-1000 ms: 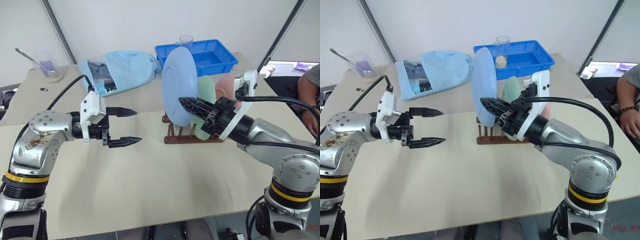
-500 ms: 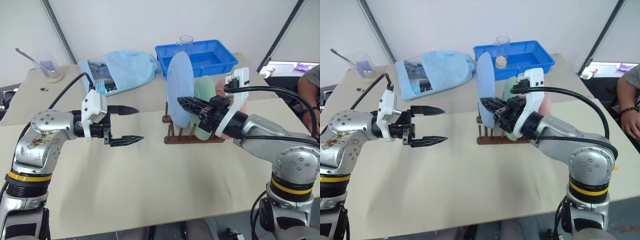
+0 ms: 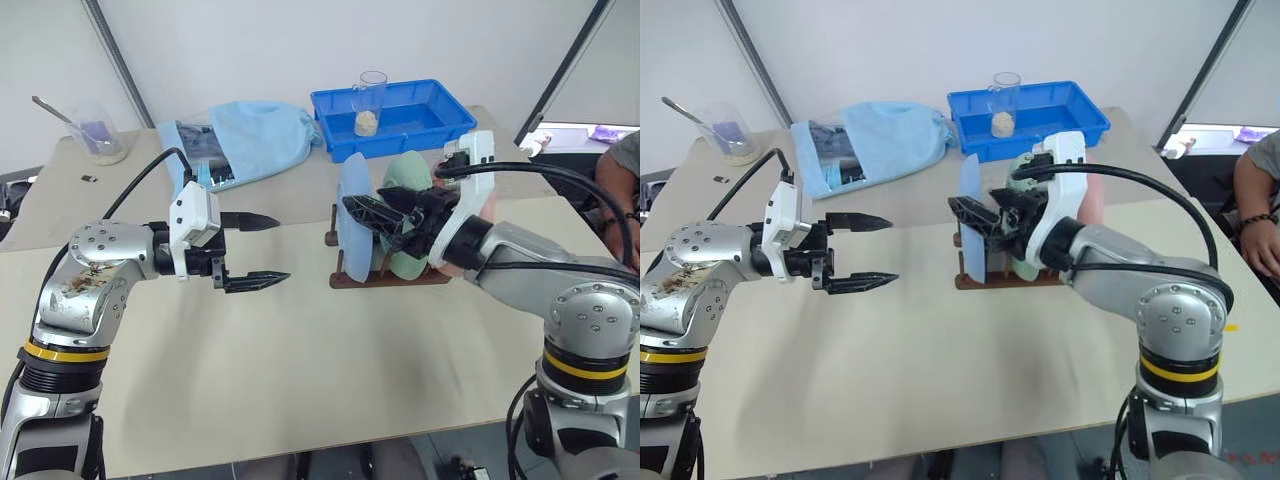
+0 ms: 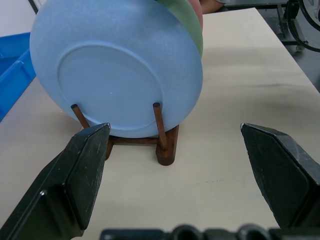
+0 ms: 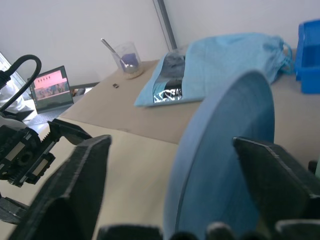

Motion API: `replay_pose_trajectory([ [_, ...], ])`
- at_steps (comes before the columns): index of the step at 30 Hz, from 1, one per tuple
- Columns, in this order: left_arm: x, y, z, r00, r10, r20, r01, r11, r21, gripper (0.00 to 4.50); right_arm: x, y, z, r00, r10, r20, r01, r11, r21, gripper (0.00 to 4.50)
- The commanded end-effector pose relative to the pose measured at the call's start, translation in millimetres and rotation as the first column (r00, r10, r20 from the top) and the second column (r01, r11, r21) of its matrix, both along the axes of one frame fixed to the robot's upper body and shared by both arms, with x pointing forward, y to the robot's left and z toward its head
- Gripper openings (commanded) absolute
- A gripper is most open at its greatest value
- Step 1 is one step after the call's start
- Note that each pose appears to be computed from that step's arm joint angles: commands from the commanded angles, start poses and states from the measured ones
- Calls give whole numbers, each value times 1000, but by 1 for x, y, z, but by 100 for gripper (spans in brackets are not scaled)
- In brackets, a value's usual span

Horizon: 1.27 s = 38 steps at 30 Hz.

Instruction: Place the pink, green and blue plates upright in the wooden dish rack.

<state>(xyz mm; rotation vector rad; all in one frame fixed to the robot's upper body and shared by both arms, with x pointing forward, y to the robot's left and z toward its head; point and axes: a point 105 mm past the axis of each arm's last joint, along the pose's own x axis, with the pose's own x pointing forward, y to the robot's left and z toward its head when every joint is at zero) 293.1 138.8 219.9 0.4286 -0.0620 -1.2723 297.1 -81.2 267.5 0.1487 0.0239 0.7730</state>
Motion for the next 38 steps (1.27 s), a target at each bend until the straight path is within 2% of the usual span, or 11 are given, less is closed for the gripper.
replay_pose_trajectory([
  [1, 0, 2, 8, 999, 15, 37, -14, 1000, -13, 450, -8, -9, 32, 986, 39, 164, -36, 999, -25, 449],
  [4, 2, 5, 6, 999, 35, 27, -35, 999, -12, 450, -14, -20, 42, 968, 94, 233, -69, 991, -115, 449],
  [9, 2, 15, 3, 996, 89, 28, -89, 996, -8, 450, -15, -65, 72, 934, 105, 341, -5, 960, -281, 449],
  [13, -3, 21, 1, 992, 124, 20, -123, 992, -16, 450, -18, -95, 87, 927, 97, 362, 45, 930, -365, 449],
  [18, -12, 34, -4, 988, 152, 4, -152, 986, 63, 450, -31, -122, 78, 946, 159, 283, 27, 830, -558, 449],
  [21, -15, 51, -8, 977, 212, 0, -210, 967, 143, 450, -31, -150, 74, 954, 164, 250, 60, 714, -698, 449],
  [24, -14, 66, -16, 956, 291, 22, -287, 926, 245, 450, -33, -177, 60, 973, 168, 155, 26, 592, -806, 449],
  [28, -16, 84, -24, 931, 361, 52, -357, 874, 329, 450, -38, -204, 36, 985, 170, 32, -51, 462, -886, 449],
  [31, -18, 94, -26, 914, 402, 49, -394, 854, 341, 450, -37, -213, 23, 983, 182, 12, -67, 418, -906, 449],
  [38, -23, 102, -27, 900, 436, 18, -420, 853, 309, 450, -31, -224, 7, 980, 198, 18, -66, 409, -910, 449],
])
